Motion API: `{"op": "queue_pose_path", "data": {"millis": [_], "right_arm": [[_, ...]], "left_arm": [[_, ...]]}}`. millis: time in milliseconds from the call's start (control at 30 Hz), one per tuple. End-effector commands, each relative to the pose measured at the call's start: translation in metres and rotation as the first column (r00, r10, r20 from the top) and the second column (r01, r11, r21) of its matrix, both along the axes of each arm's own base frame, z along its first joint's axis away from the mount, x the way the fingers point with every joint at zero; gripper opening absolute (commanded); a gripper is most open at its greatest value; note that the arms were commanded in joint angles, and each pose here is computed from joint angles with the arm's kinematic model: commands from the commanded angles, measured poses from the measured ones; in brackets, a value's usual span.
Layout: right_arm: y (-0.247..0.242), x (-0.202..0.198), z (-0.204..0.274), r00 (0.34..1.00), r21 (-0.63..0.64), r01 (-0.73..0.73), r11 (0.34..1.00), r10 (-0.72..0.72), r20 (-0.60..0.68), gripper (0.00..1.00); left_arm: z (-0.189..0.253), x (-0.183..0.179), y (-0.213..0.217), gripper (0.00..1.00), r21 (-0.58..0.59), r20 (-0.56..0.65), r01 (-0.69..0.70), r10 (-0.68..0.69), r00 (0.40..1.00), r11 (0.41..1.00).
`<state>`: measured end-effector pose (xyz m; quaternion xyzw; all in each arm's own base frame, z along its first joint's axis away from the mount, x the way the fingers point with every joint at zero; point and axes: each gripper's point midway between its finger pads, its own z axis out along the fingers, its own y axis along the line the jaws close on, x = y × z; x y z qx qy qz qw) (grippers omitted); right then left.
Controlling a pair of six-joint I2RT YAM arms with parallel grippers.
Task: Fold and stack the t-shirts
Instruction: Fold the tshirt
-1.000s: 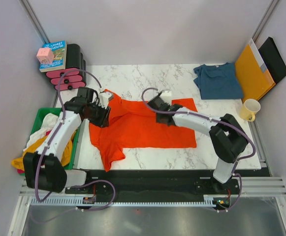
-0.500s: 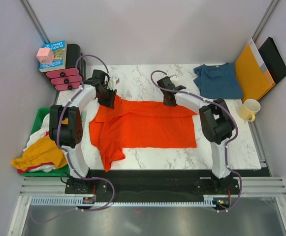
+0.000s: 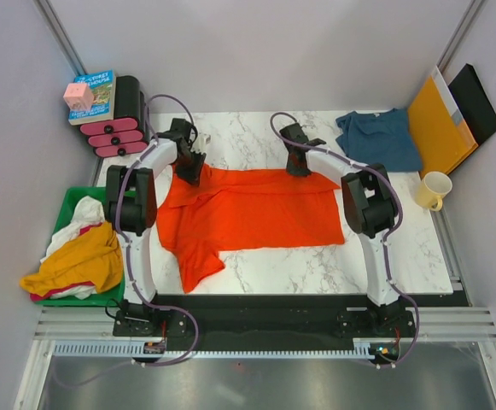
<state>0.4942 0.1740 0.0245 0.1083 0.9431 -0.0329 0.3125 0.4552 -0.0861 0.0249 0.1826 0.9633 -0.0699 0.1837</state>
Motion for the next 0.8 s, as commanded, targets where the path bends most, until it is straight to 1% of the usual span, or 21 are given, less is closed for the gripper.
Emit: {"op": "queue_pose_path", "data": {"millis": [0,33,67,133,167,200,233,267,333,367,400,467,533,600,633,667,700,733,767], "right_arm": [[-0.009,0.013,-0.016,0.997,0.016,0.042,0.999,-0.041,-0.060,0.26],[-0.011,0.009,-0.026,0.995,0.005,0.041,0.999,-0.041,-0.096,0.26],[-0.010,0.016,-0.022,0.996,0.013,0.043,0.999,-0.042,-0.085,0.26],[-0.017,0.020,-0.028,0.994,0.013,0.059,0.998,-0.057,-0.098,0.27],[-0.015,0.027,-0.023,0.995,0.029,0.058,0.998,-0.056,-0.085,0.27],[-0.021,0.031,-0.029,0.994,0.028,0.066,0.997,-0.063,-0.094,0.27],[-0.024,0.033,-0.032,0.992,0.027,0.072,0.997,-0.069,-0.105,0.27],[-0.026,0.044,-0.024,0.994,0.047,0.080,0.996,-0.076,-0.084,0.27],[-0.030,0.047,-0.035,0.990,0.046,0.089,0.995,-0.083,-0.113,0.27],[-0.032,0.056,-0.030,0.991,0.065,0.098,0.993,-0.092,-0.095,0.28],[-0.034,0.058,-0.037,0.989,0.068,0.106,0.992,-0.098,-0.107,0.28],[-0.038,0.066,-0.034,0.990,0.081,0.116,0.990,-0.108,-0.092,0.28],[-0.039,0.071,-0.036,0.991,0.081,0.104,0.991,-0.097,-0.088,0.28],[-0.034,0.083,-0.023,0.997,0.099,0.075,0.992,-0.071,-0.041,0.29],[-0.033,0.085,-0.018,0.998,0.100,0.063,0.993,-0.061,-0.026,0.30],[-0.030,0.087,-0.010,0.999,0.112,0.053,0.992,-0.052,-0.007,0.36],[-0.020,0.099,0.028,0.995,0.154,0.025,0.988,-0.040,0.096,0.39],[-0.022,0.091,0.029,0.994,0.146,0.030,0.989,-0.045,0.102,0.42],[-0.012,0.090,0.048,0.988,0.150,0.013,0.989,-0.036,0.151,0.49]], "left_arm": [[-0.006,0.017,0.013,0.31,0.033,-0.033,-0.050,0.051,0.998,0.998],[-0.001,0.026,0.014,0.31,0.032,-0.016,-0.057,0.058,0.998,0.998],[-0.012,0.023,0.018,0.31,0.040,-0.055,-0.062,0.065,0.996,0.997],[-0.007,0.037,0.020,0.31,0.040,-0.032,-0.071,0.072,0.997,0.997],[-0.013,0.040,0.023,0.31,0.044,-0.039,-0.076,0.078,0.996,0.996],[-0.015,0.042,0.025,0.31,0.050,-0.050,-0.080,0.082,0.995,0.996],[-0.004,0.056,0.025,0.31,0.045,-0.011,-0.082,0.083,0.997,0.996],[-0.003,0.062,0.025,0.31,0.050,-0.001,-0.079,0.079,0.997,0.996],[-0.001,0.078,0.025,0.31,0.055,0.017,-0.078,0.077,0.997,0.995],[-0.003,0.083,0.025,0.32,0.058,0.018,-0.076,0.075,0.997,0.995],[-0.001,0.092,0.025,0.32,0.056,0.038,-0.076,0.074,0.997,0.996],[-0.002,0.099,0.026,0.33,0.067,0.053,-0.074,0.071,0.996,0.995],[0.001,0.106,0.026,0.33,0.070,0.076,-0.073,0.067,0.995,0.995],[0.007,0.107,0.025,0.33,0.050,0.089,-0.080,0.075,0.993,0.996],[0.030,0.111,0.020,0.37,0.004,0.130,-0.078,0.077,0.989,0.997],[0.048,0.114,0.019,0.39,-0.044,0.159,-0.109,0.115,0.981,0.993],[0.048,0.104,0.017,0.42,-0.082,0.139,-0.118,0.129,0.982,0.990],[0.103,0.102,0.012,0.48,-0.152,0.233,-0.103,0.137,0.963,0.983],[0.127,0.108,0.010,0.51,-0.188,0.311,-0.101,0.156,0.937,0.977]]}}
